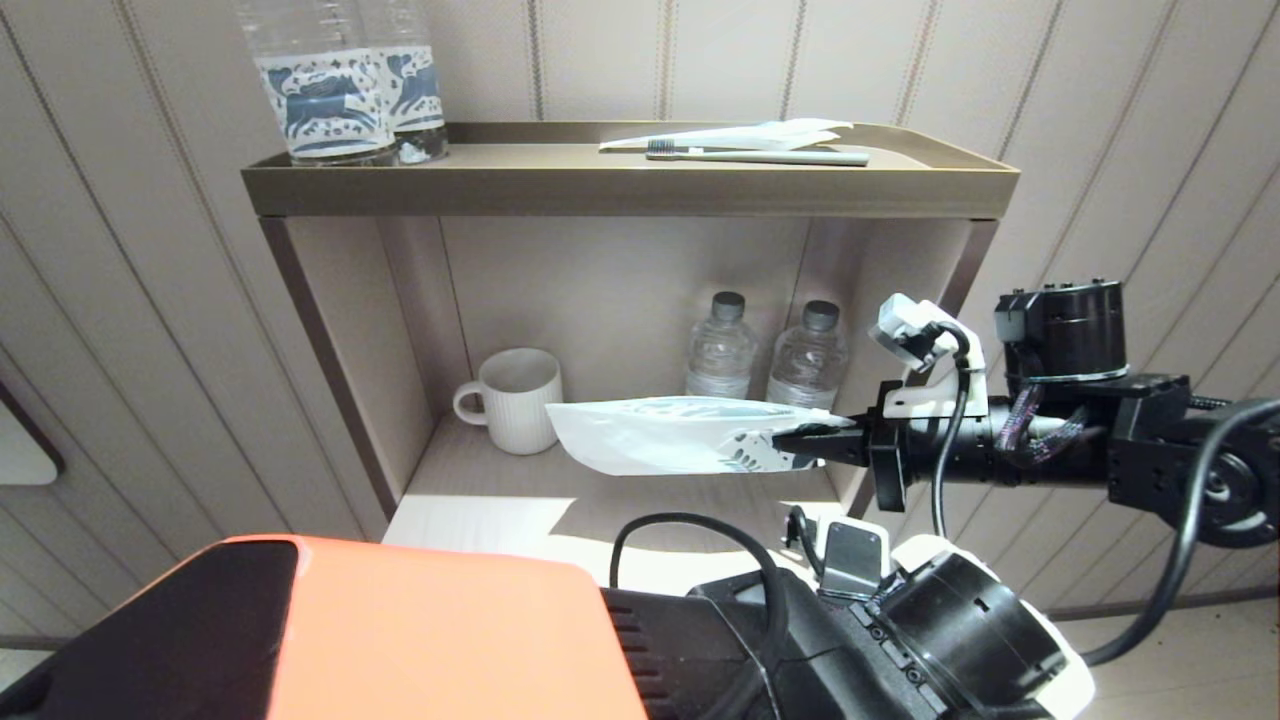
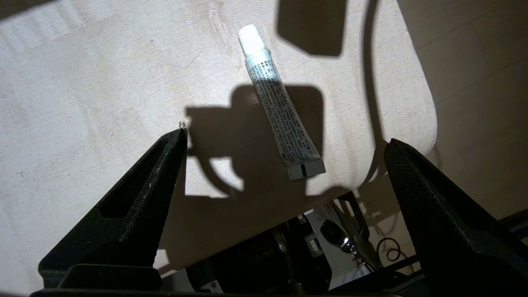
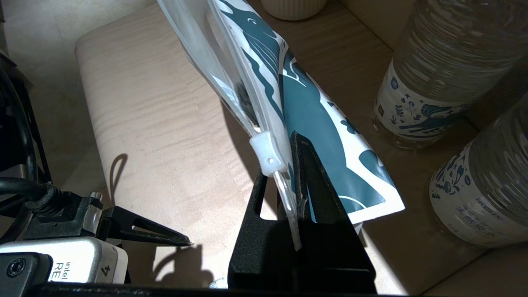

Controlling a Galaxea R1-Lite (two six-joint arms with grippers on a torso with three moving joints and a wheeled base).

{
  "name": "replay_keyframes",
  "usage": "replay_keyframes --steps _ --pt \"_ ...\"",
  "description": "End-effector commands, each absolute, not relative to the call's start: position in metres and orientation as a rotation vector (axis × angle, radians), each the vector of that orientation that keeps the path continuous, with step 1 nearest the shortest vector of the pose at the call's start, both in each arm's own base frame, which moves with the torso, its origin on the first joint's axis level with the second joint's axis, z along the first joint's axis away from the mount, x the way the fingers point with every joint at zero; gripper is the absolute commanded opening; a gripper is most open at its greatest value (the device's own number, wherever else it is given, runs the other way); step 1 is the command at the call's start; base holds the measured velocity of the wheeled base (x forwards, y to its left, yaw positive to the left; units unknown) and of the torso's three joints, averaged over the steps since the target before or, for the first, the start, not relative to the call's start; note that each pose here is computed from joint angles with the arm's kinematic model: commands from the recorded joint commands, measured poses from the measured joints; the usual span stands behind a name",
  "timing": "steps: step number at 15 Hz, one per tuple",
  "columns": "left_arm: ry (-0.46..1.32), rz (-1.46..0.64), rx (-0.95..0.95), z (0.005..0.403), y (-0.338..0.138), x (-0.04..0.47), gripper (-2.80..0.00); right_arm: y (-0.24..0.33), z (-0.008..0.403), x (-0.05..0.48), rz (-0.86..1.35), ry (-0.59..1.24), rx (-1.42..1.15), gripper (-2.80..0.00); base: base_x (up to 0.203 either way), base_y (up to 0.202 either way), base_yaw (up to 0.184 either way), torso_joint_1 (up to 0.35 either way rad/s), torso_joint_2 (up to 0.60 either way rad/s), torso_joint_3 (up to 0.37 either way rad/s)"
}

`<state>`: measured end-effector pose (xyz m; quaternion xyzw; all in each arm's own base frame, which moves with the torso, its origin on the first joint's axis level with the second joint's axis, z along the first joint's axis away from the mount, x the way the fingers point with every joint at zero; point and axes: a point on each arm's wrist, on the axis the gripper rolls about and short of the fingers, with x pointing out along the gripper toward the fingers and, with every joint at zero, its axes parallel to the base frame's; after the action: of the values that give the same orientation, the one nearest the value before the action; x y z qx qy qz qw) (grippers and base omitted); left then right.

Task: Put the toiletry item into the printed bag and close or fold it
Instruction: Pick up the comb

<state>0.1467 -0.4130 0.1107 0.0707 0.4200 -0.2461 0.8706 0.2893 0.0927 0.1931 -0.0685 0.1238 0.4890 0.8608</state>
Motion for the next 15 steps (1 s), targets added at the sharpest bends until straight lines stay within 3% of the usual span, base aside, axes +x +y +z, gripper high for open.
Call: replay_keyframes --steps 1,14,15 --pt "0.896 -0.493 0.160 0.103 -0.416 0.151 0.00 0.093 0.193 0.289 1.031 0.258 -0.144 -2.80 0.000 0.000 0.000 0.000 0.00 0.000" --pt "0.938 -0.372 0.175 0.092 -0.418 0.166 0.00 0.093 0.192 0.289 1.033 0.259 -0.144 -2.80 0.000 0.000 0.000 0.000 0.00 0.000" --pt "0.939 -0.372 0.177 0.092 -0.418 0.166 -0.69 0.093 0.192 0.289 1.033 0.259 -0.144 -2.80 0.000 0.000 0.000 0.000 0.00 0.000"
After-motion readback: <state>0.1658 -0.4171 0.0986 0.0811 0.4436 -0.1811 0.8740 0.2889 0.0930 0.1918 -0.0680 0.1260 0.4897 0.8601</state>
